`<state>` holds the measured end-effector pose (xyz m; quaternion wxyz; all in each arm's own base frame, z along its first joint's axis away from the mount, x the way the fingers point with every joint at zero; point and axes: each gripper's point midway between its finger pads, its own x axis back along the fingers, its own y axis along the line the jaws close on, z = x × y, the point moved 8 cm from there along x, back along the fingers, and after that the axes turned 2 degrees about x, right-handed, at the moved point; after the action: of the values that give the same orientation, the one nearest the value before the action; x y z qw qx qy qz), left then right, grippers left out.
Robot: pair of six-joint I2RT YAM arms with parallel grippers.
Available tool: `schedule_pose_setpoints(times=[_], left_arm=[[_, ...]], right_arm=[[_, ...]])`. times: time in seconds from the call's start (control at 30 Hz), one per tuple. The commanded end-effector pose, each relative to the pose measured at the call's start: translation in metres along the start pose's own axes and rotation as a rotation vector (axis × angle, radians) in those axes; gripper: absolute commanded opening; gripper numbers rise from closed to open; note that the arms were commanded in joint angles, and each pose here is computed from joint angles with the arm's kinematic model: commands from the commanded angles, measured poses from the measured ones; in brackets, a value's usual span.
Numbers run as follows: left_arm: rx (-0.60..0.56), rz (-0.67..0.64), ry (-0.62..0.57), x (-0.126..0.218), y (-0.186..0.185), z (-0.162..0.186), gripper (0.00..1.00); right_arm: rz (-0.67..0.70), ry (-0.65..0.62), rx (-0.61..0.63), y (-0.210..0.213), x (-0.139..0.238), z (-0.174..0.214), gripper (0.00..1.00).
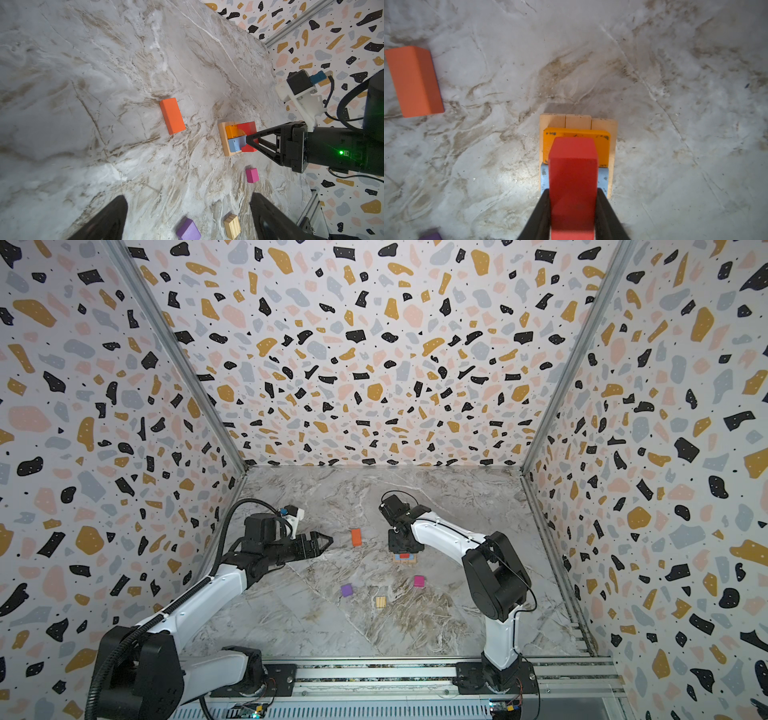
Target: Build the wood block tower
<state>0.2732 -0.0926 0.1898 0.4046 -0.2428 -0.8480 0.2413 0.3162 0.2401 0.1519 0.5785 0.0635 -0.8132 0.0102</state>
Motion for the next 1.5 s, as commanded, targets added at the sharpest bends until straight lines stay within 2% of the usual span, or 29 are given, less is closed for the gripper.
schedule_pose_setpoints(times=[0.0, 1.47], left_arm=[[-0.029, 0.021, -0.026, 0.0033, -0.0059, -0.0048, 0.94], [-0.027, 0.025, -0.022, 0.0025, -0.0062, -0.0044, 0.94]], right_arm=[[0.018, -0.016, -0.015, -0.0012, 0.0026, -0.0051, 0.10], [0.018, 0.007, -0.010, 0.0002, 0.0006, -0.0050, 0.12]])
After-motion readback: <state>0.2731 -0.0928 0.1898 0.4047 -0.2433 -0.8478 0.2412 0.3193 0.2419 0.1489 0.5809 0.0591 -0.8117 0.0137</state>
